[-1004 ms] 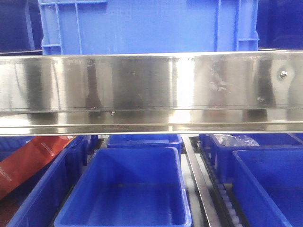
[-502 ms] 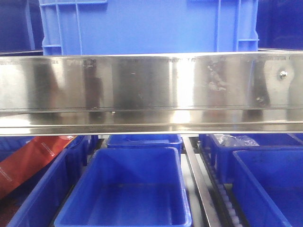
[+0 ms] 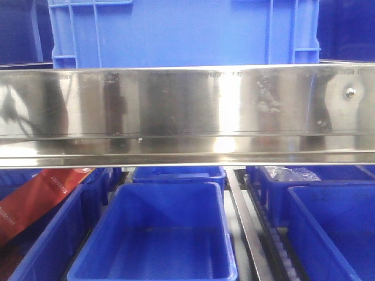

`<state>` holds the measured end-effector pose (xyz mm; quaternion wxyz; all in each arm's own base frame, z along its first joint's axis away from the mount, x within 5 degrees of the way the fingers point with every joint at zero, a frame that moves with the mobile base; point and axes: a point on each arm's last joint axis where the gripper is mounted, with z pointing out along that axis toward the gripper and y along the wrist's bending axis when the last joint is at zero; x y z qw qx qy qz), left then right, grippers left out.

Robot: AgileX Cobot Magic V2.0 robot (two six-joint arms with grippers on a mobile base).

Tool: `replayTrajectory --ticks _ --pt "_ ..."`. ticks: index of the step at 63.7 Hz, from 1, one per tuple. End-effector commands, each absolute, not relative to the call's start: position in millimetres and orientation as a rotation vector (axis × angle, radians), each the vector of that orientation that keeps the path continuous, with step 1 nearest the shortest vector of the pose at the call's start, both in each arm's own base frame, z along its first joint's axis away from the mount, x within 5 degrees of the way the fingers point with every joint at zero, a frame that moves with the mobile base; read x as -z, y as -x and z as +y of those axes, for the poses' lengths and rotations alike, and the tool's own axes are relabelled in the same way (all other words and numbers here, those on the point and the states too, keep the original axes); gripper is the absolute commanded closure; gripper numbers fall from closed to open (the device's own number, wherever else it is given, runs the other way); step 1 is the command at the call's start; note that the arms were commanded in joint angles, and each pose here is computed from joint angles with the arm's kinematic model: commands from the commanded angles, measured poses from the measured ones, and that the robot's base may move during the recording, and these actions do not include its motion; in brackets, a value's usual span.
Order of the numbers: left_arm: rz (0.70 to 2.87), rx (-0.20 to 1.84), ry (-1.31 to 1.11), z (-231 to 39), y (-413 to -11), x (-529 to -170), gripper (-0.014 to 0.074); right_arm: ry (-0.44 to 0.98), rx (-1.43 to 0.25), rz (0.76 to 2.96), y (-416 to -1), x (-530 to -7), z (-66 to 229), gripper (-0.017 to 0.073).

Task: Place valve from conveyor to right shelf box

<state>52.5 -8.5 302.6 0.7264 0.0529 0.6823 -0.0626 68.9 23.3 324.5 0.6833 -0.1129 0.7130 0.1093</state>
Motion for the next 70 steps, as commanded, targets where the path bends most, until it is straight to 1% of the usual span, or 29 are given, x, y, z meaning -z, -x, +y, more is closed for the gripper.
replayTrajectory --ticks 1,29,34,42,54,66,69,70 --pt "1.475 0.14 -0.108 -8.1 -51.2 -304.9 0.0704 0.248 -0.234 1.575 -68.6 -325.4 22.4 0.0714" --pt "1.48 0.14 -0.103 -8.0 -51.7 -303.4 0.0704 0.248 -0.234 1.575 -68.6 -325.4 22.4 0.0714" --pt "1.499 0.103 -0.071 -5.8 -52.9 -298.7 0.0704 0.248 -0.234 1.575 -68.6 -325.4 22.4 0.0714" --pt "1.511 0.025 0.001 -0.7 -52.9 -285.1 0.0704 0.248 -0.234 1.575 -68.6 -325.4 22.4 0.0714" --pt "1.527 -0.042 0.066 3.5 -49.3 -254.0 0.0704 0.248 -0.234 1.575 -68.6 -325.4 22.4 0.0714" --pt "1.547 -0.05 0.078 4.7 -56.1 -208.4 0.0704 0.248 -0.234 1.575 -68.6 -325.4 22.4 0.0714" --pt "1.482 -0.051 0.074 4.6 -56.0 -213.2 0.0704 0.248 -0.234 1.575 -68.6 -325.4 22.4 0.0714" --pt "1.496 -0.051 0.075 4.6 -56.1 -211.9 0.0704 0.248 -0.234 1.575 -68.6 -325.4 22.4 0.0714"
